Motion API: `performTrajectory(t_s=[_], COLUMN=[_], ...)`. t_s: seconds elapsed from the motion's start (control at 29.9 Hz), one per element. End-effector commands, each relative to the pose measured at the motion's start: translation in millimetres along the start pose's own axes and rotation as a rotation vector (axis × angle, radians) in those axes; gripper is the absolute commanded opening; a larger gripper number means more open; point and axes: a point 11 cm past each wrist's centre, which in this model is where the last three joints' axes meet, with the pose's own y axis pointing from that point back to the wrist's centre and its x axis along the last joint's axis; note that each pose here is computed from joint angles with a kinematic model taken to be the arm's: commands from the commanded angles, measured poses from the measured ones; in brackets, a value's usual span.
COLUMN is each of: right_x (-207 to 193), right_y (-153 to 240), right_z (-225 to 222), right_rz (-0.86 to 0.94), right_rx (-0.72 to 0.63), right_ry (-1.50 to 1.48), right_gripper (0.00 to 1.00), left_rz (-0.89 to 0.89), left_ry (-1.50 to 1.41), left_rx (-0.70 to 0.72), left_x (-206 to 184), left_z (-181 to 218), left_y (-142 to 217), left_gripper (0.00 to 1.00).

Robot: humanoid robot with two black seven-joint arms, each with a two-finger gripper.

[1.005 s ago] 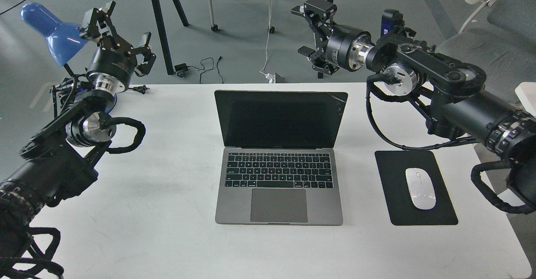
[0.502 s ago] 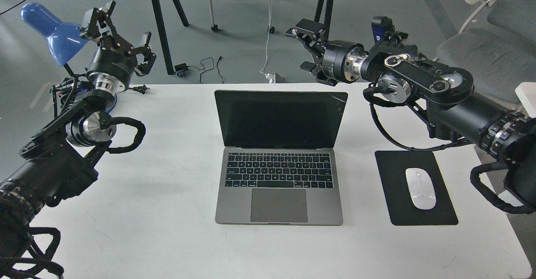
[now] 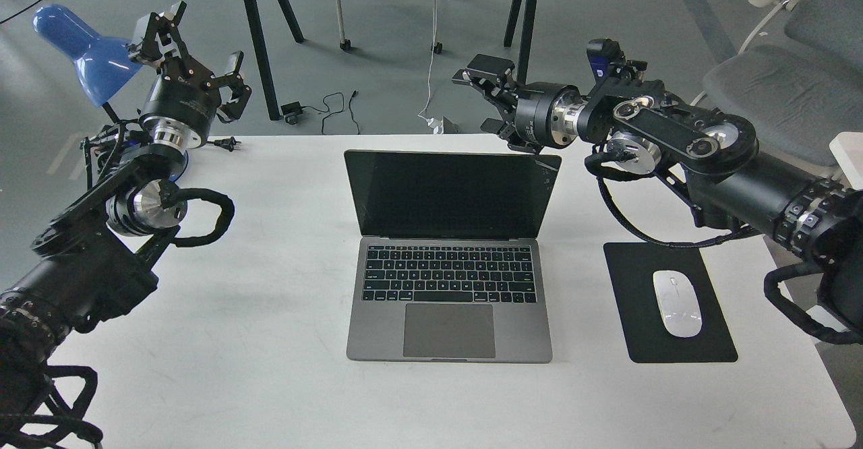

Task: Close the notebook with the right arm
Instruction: 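Lower the right gripper onto the top edge of the laptop screen, then push the screen down toward the keyboard with the right gripper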

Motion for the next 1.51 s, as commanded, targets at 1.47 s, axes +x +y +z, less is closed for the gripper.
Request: performTrajectory(t_s=[1.47], right_x=[-114.9], right_y=[13.2], right_z=[45.1], right_rz=[-0.439], right_rx=[-0.116], right_ry=[0.087], right_gripper=[1.0], left_rz=[0.0], left_ry=[0.0], left_rx=[0.0], left_x=[-0.1], left_z=[0.2], left_y=[-0.2], left_gripper=[1.0])
